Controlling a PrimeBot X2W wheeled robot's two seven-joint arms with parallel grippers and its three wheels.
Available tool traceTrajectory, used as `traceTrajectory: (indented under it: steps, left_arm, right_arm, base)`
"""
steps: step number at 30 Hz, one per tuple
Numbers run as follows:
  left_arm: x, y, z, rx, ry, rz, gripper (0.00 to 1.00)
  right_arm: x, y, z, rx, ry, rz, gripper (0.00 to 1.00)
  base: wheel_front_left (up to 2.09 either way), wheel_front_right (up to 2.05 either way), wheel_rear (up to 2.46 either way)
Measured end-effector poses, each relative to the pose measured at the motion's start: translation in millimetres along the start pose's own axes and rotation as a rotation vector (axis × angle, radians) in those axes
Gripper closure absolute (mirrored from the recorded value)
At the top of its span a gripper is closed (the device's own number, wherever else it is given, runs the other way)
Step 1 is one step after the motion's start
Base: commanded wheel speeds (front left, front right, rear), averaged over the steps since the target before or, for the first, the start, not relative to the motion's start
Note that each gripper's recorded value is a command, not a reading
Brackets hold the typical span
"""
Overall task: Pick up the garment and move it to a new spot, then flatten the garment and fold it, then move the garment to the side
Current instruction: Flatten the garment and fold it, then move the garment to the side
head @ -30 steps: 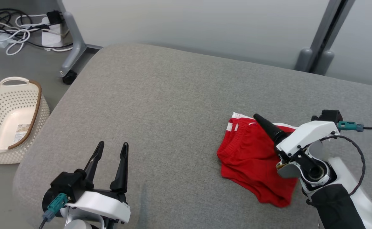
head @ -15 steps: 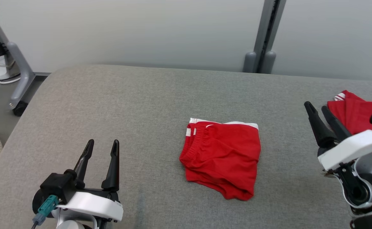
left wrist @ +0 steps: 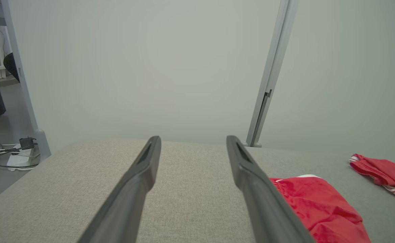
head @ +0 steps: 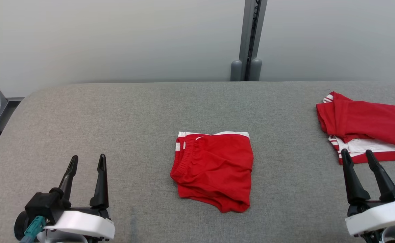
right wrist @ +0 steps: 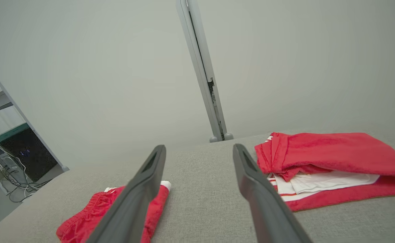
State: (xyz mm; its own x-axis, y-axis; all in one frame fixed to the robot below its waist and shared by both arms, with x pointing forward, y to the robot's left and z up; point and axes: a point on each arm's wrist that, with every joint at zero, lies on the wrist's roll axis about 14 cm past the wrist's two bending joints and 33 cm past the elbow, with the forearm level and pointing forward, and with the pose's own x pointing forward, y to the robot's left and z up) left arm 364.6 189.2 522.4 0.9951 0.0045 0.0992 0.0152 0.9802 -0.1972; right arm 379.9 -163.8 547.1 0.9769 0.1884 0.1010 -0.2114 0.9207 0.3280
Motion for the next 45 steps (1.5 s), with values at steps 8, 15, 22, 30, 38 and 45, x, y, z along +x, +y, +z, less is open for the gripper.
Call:
traceTrajectory:
  steps: [8, 15, 22, 30, 38, 45]
  left_arm:
    - [-1.9, -3.7, -6.0, 0.009, 0.014, -0.011, 0.00]
    - [-4.1, -6.1, -8.7, 0.015, 0.018, -0.019, 0.00]
    - [-5.9, -7.1, -9.6, 0.015, 0.019, -0.020, 0.00]
    - [-7.3, -4.0, -5.7, 0.008, 0.005, -0.008, 0.00]
    - [-16.1, 14.9, -3.8, 0.008, 0.002, 0.055, 0.00]
    - [-25.8, 39.2, -3.6, 0.011, 0.008, 0.135, 0.00]
  right_arm:
    - [-13.4, -9.4, -11.2, -0.051, -0.001, -0.027, 0.00]
    - [-12.7, -10.4, -12.4, -0.077, 0.000, -0.023, 0.00]
    - [-10.4, -5.3, -14.0, -0.085, 0.012, -0.006, 0.00]
    - [18.4, 20.6, -46.5, -0.077, 0.186, 0.083, 0.00]
    - [58.6, 47.1, -103.7, -0.019, 0.446, 0.146, 0.00]
    - [85.0, 61.9, -151.2, 0.011, 0.666, 0.162, 0.00]
  base:
    - [0.00, 0.00, 0.00]
    - [0.00, 0.00, 0.00]
    - [0.00, 0.00, 0.00]
    - [0.00, 0.00, 0.00]
    - [0.00, 0.00, 0.00]
    - [0.00, 0.00, 0.00]
